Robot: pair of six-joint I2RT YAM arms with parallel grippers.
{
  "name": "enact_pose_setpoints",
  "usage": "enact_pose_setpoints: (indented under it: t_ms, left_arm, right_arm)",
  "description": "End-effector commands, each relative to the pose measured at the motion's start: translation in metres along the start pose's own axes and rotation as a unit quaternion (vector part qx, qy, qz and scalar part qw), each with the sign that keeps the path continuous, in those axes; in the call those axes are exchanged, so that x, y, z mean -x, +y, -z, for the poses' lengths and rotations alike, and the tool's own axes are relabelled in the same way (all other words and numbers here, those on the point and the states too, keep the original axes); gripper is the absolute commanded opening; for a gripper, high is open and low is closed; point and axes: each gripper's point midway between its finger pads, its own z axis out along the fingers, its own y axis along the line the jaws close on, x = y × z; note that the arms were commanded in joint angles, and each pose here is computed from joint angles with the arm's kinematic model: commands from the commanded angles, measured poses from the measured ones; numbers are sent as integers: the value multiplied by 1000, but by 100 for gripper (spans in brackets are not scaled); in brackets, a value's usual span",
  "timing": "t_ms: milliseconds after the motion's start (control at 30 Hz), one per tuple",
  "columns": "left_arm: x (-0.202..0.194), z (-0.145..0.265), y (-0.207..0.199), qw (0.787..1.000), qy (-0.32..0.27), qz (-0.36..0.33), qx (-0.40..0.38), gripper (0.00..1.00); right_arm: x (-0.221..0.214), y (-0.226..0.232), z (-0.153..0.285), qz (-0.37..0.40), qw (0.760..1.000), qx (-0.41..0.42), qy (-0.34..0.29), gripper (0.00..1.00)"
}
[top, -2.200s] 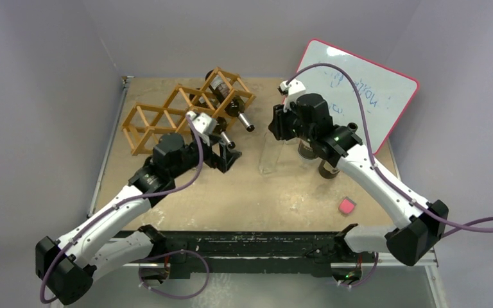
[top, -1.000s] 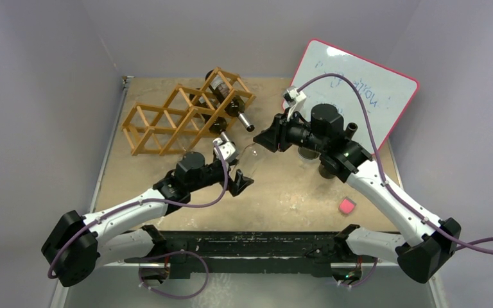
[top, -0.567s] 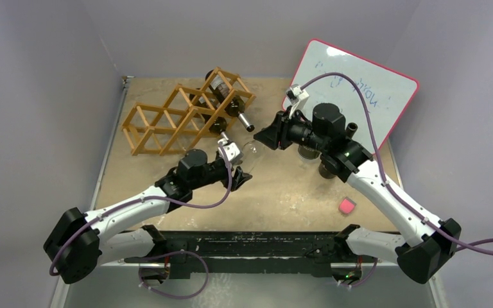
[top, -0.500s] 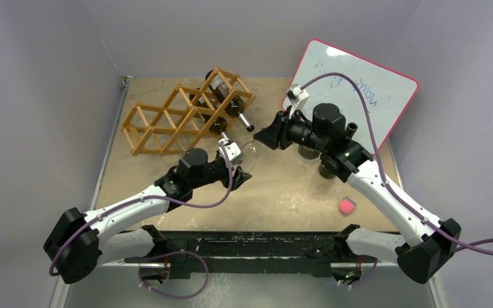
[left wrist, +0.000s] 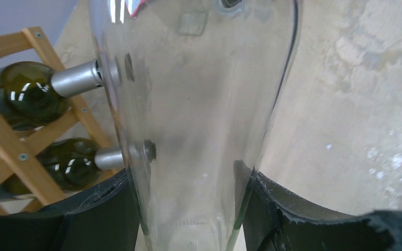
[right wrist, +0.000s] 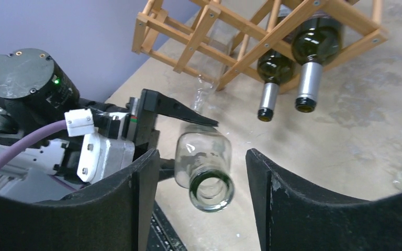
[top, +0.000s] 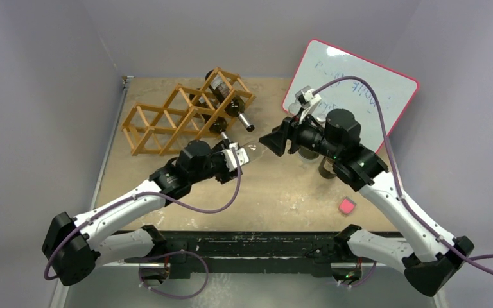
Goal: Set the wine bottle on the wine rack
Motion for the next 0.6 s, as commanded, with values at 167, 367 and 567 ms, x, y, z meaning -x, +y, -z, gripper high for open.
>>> enact_pose_setpoints:
  t_ms: [167,367,567]
  left_arm:
    - [33,36,40,973,3,-220,66,0]
    - [33,41,37,956,12,-286,65,0]
    - [37,40,40,946,13,-316,74,0]
  right_arm:
    - [18,-2,24,102,994,-28,8,68]
    - [-4,10,8,124,990,36,62,67]
    - [-37,21,-17,123,985,60,104,68]
